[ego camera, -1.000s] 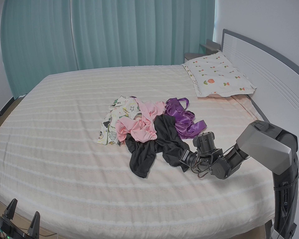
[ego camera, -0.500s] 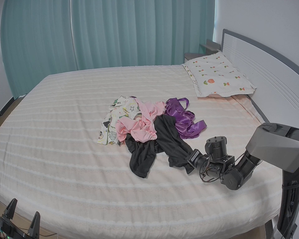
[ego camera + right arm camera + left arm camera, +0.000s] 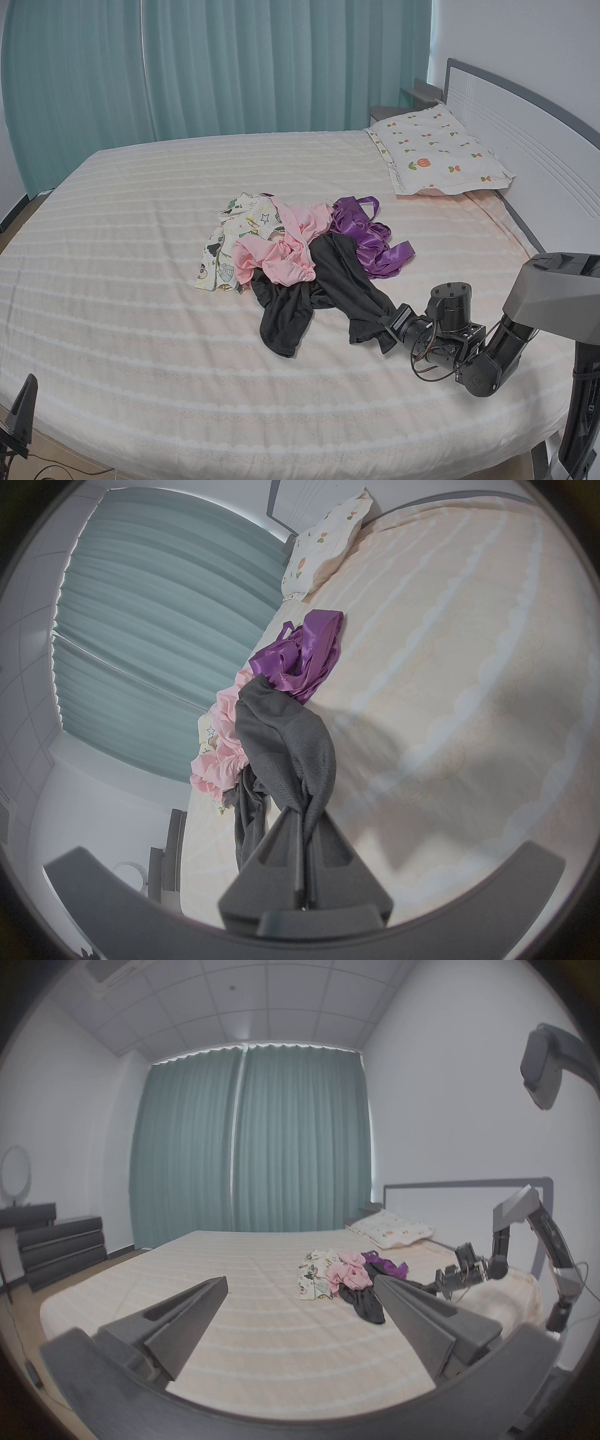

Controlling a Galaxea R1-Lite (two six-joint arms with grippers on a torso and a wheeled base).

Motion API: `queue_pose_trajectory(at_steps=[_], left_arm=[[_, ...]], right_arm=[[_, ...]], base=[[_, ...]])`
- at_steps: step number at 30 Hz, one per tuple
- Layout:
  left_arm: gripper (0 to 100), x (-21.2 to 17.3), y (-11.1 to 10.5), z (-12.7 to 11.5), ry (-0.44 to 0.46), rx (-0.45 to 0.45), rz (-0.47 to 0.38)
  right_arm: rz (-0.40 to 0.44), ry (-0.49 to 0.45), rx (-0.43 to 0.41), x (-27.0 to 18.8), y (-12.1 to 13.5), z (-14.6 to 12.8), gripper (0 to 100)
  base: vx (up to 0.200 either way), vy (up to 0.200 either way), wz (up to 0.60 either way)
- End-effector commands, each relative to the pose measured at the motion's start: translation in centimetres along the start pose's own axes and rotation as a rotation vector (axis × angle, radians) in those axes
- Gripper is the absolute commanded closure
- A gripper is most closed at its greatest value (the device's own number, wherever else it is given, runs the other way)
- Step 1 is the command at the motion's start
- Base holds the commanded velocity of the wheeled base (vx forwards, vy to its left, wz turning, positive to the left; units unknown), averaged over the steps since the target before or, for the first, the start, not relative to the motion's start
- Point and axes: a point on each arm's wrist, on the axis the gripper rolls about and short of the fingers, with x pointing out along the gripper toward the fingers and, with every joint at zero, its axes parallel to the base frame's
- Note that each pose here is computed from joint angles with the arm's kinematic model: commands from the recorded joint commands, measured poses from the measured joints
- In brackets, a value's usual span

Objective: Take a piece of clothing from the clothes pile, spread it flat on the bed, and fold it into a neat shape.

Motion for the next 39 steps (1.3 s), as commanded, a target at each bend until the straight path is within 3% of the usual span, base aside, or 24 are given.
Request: queue_pose_trajectory(at_steps=[1,6,10,14,20,24,27,31,39], left_arm=[[0,6.3,0.2,-1.3,0.386,0.084,-0.164],[0,11.7,0.0,-3.1,0.584,0.053,-0.220],[0,15.0,-0.8,-4.1,0.636,0.026,-0.223],[0,18.1,-3.0,-6.1,0.711,-0.093,-0.220],[0,23.5,-6.3,-8.0,0.690,-0.266,-0.132],[0,26.1,-8.0,-10.3,0.729,-0.271,-0.074],[0,27.9,-10.7,-11.9,0.746,-0.252,-0.065],[0,30.5,-13.3,-12.6,0.702,-0.281,-0.033],[0,33.1,-16.1,-13.9,0.682,-0.341,-0.037]], right_arm=[[0.009,-0.002,0.004,-1.2,-0.4,-0.2,100],[0.028,-0.011,0.004,-1.4,-0.4,-0.2,100],[0.027,-0.010,0.004,-1.4,-0.4,-0.2,100],[0.027,-0.010,0.004,-1.4,-0.4,-0.2,100],[0.022,-0.007,0.004,-1.3,-0.6,-0.3,100],[0.023,-0.008,0.004,-1.3,-0.6,-0.3,100],[0.020,-0.006,0.004,-1.3,-0.6,-0.4,100],[0.016,-0.004,0.003,-1.2,-0.8,-0.5,100],[0.012,-0.002,0.001,-1.1,-0.9,-0.6,100]], base=[[0.000,0.000,0.00],[0.000,0.000,0.00],[0.000,0.000,0.00],[0.000,0.000,0.00],[0.000,0.000,0.00],[0.000,0.000,0.00],[0.000,0.000,0.00],[0.000,0.000,0.00],[0.000,0.000,0.00]])
